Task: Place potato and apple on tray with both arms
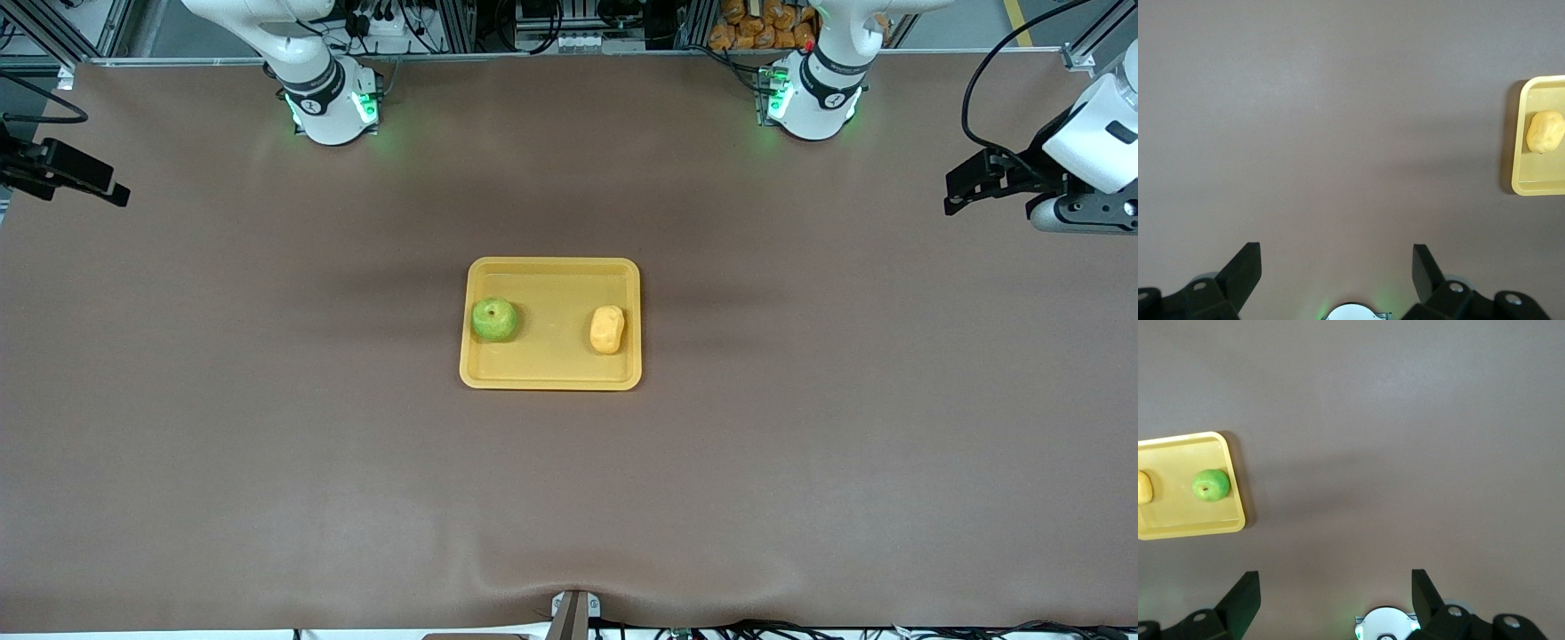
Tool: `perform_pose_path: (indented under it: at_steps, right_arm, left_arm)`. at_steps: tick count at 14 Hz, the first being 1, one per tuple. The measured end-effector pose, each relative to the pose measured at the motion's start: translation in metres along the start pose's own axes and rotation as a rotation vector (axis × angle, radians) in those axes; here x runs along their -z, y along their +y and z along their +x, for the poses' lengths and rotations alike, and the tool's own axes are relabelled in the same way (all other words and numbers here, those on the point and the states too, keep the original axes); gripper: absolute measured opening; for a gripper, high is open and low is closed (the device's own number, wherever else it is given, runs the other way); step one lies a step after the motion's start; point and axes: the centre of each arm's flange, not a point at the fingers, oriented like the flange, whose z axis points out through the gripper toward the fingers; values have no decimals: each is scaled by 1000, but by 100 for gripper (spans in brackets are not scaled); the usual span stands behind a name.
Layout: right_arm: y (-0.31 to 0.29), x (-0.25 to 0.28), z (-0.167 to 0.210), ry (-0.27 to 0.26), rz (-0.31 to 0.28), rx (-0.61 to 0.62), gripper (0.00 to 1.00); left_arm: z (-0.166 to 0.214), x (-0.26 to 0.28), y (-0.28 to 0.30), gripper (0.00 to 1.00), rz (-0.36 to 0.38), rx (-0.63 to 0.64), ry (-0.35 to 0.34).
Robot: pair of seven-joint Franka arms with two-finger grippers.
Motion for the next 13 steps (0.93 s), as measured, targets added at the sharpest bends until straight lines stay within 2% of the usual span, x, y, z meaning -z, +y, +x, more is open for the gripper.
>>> perform_pose_path:
  at_steps: [5, 13]
  right_arm:
    - [-12, 2, -5, 17, -95, 32, 100]
    - [-16, 6, -9, 27, -100, 41, 100]
  left_arm:
    - [0, 0, 0, 100, 0, 0, 0]
    - [0, 0, 0, 100, 0, 0, 0]
